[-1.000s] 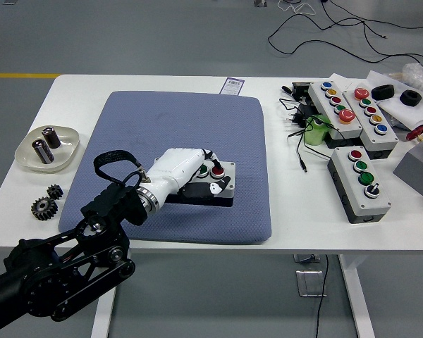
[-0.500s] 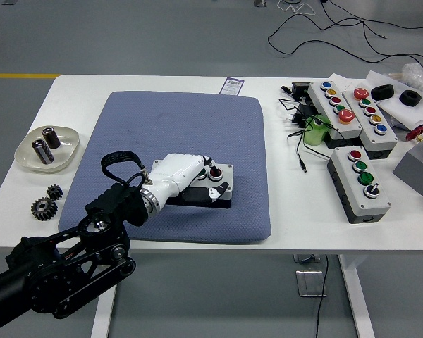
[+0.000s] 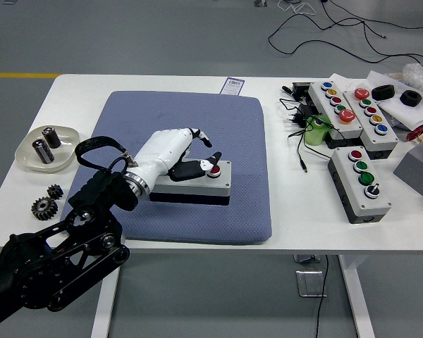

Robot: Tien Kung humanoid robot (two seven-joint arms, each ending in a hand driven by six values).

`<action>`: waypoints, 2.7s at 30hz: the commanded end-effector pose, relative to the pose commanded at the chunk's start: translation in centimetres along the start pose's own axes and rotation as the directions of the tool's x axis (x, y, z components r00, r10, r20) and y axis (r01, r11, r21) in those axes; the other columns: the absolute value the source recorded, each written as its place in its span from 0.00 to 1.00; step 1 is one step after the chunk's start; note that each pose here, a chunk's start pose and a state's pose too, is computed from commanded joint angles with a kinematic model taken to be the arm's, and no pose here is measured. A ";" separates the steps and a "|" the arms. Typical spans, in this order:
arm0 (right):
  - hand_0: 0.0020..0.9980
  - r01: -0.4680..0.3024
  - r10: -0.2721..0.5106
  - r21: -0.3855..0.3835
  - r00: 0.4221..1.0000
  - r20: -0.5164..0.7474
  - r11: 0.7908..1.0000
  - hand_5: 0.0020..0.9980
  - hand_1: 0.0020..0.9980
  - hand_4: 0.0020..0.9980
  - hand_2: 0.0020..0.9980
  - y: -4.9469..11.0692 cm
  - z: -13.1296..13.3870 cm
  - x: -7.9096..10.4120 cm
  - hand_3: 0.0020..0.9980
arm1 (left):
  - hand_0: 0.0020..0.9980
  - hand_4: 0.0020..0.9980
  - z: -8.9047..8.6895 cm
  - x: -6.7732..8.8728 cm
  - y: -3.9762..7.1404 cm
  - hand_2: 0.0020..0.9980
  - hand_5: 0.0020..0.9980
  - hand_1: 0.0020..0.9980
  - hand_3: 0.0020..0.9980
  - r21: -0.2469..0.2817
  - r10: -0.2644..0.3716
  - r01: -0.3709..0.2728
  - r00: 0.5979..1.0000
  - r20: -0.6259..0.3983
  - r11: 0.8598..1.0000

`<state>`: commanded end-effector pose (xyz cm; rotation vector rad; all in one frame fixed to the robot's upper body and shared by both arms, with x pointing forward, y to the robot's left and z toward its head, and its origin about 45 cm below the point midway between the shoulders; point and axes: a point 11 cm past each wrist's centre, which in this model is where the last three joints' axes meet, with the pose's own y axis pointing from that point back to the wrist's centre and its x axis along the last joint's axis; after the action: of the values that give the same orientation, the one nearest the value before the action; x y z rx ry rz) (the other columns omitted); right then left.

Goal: Pick up the button,place it on the desk,press the button,press the button

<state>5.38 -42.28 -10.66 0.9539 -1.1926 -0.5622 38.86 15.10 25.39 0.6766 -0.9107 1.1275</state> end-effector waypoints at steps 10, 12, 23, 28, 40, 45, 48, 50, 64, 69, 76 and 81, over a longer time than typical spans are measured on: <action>0.67 0.002 -0.002 -0.002 1.000 -0.001 1.000 0.17 0.66 0.31 0.68 0.0 0.1 -0.1 0.62 | 0.11 0.65 -6.4 6.2 0.0 0.38 0.99 0.29 0.84 0.219 0.328 -0.259 0.863 -0.385 0.941; 0.67 0.003 -0.003 -0.002 1.000 -0.001 1.000 0.17 0.66 0.31 0.68 0.0 0.1 -0.1 0.62 | 0.11 0.65 -8.0 6.6 0.2 0.38 0.99 0.29 0.84 0.274 0.351 -0.247 0.820 -0.452 0.930; 0.67 0.008 -0.009 -0.008 1.000 -0.006 1.000 0.17 0.66 0.31 0.68 0.1 0.3 -0.4 0.62 | 0.41 0.65 -17.1 6.6 2.6 0.67 1.00 0.60 0.74 0.475 0.480 -0.128 0.437 -0.761 0.871; 0.67 0.011 -0.011 -0.011 1.000 -0.009 1.000 0.17 0.66 0.31 0.68 0.1 0.5 -0.6 0.62 | 0.49 0.66 -19.1 6.1 3.8 0.70 0.99 0.62 0.73 0.496 0.499 -0.096 0.322 -0.805 0.863; 0.67 0.013 -0.013 -0.013 1.000 -0.012 1.000 0.17 0.66 0.31 0.68 0.1 0.7 -0.7 0.62 | 0.57 0.65 -20.8 4.8 5.6 0.72 1.00 0.67 0.74 0.513 0.511 -0.075 0.295 -0.807 0.855; 0.67 0.013 -0.013 -0.010 1.000 -0.012 1.000 0.17 0.66 0.31 0.68 0.1 0.5 -0.7 0.62 | 0.57 0.65 -20.2 4.6 5.3 0.72 1.00 0.66 0.74 0.485 0.484 -0.074 0.296 -0.823 0.871; 0.67 0.013 -0.013 -0.008 1.000 -0.011 1.000 0.17 0.66 0.31 0.68 0.1 0.4 -0.7 0.62 | 0.57 0.65 -20.0 4.8 5.2 0.72 1.00 0.66 0.74 0.467 0.468 -0.081 0.299 -0.831 0.881; 0.67 0.012 -0.012 -0.005 1.000 -0.012 1.000 0.17 0.66 0.31 0.68 0.1 0.2 -0.6 0.62 | 0.57 0.65 -19.9 5.1 5.3 0.73 1.00 0.68 0.74 0.461 0.465 -0.090 0.305 -0.831 0.883; 0.67 0.008 -0.007 0.018 1.000 -0.013 1.000 0.17 0.66 0.31 0.68 0.1 -0.7 -0.2 0.62 | 0.60 0.64 -18.9 7.0 6.0 0.73 1.00 0.70 0.74 0.392 0.431 -0.179 0.363 -0.826 0.902; 0.67 0.007 -0.007 0.025 1.000 -0.013 1.000 0.17 0.66 0.31 0.68 0.1 -0.9 -0.2 0.62 | 0.61 0.64 -18.1 7.7 6.0 0.74 1.00 0.72 0.74 0.368 0.424 -0.211 0.422 -0.801 0.906; 0.67 0.004 -0.003 0.034 1.000 -0.010 0.999 0.17 0.66 0.31 0.68 0.2 -1.3 -0.2 0.62 | 0.62 0.64 -17.3 8.4 6.1 0.75 1.00 0.73 0.74 0.344 0.425 -0.250 0.495 -0.758 0.905; 0.67 0.005 -0.004 0.040 1.000 -0.005 0.999 0.17 0.66 0.31 0.68 0.2 -1.4 -0.3 0.62 | 0.63 0.64 -16.2 8.5 5.8 0.76 1.00 0.74 0.75 0.316 0.414 -0.270 0.523 -0.745 0.910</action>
<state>6.58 -41.49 -10.76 0.9919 -1.2018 -0.5411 38.85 34.25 25.06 0.0298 -0.1410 1.6826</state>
